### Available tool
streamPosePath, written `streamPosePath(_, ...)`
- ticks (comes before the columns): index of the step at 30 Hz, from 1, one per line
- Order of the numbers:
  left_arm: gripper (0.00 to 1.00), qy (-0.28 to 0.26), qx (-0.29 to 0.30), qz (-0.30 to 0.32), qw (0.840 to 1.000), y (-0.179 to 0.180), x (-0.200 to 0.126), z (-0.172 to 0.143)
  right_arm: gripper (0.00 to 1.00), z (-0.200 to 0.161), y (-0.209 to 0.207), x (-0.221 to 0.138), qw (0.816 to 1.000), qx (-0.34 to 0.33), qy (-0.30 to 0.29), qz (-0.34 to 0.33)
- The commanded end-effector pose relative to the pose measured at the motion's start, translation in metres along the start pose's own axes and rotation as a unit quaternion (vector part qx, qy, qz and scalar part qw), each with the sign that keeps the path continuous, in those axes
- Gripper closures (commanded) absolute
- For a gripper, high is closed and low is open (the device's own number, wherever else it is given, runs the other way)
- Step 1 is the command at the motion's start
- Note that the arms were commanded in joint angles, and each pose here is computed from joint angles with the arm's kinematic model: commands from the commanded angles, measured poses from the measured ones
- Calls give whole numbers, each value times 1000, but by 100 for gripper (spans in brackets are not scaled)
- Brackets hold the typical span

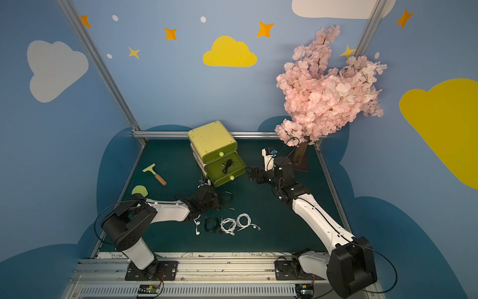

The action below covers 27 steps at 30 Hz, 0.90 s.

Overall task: Place the wired earphones into the drawer by color
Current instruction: Pick up the wired earphones from the center of the board.

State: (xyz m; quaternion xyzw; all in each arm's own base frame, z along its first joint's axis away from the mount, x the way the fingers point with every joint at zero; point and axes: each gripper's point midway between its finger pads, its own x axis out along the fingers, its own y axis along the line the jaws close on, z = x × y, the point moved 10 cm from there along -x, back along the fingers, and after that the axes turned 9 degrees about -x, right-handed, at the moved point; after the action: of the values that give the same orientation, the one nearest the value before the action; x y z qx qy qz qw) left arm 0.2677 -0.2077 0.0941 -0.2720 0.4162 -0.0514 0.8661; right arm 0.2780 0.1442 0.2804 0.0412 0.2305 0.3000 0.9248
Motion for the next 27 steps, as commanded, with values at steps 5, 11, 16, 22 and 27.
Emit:
streamPosePath(5,67,17,8,-6,1000,-1,9,-5,1,0,-1,-1,1000,5,-3,2)
streamPosePath(11,77,25,4,-6,1000,1,11,-8,2,0,-2,-1,1000,7,-1,1)
streamPosePath(16,88,22,-2,-7,1000,4,8,-9,2,-1,-2,-1,1000,9,1,3)
streamPosePath(22,95,11,-2,-22,1000,1,-4,-4,2,-3,-3,-1,1000,14,8,2)
streamPosePath(27,97,-6,-2,-24,1000,-3,-25,5,2,-5,-4,-2,1000,17,11,0)
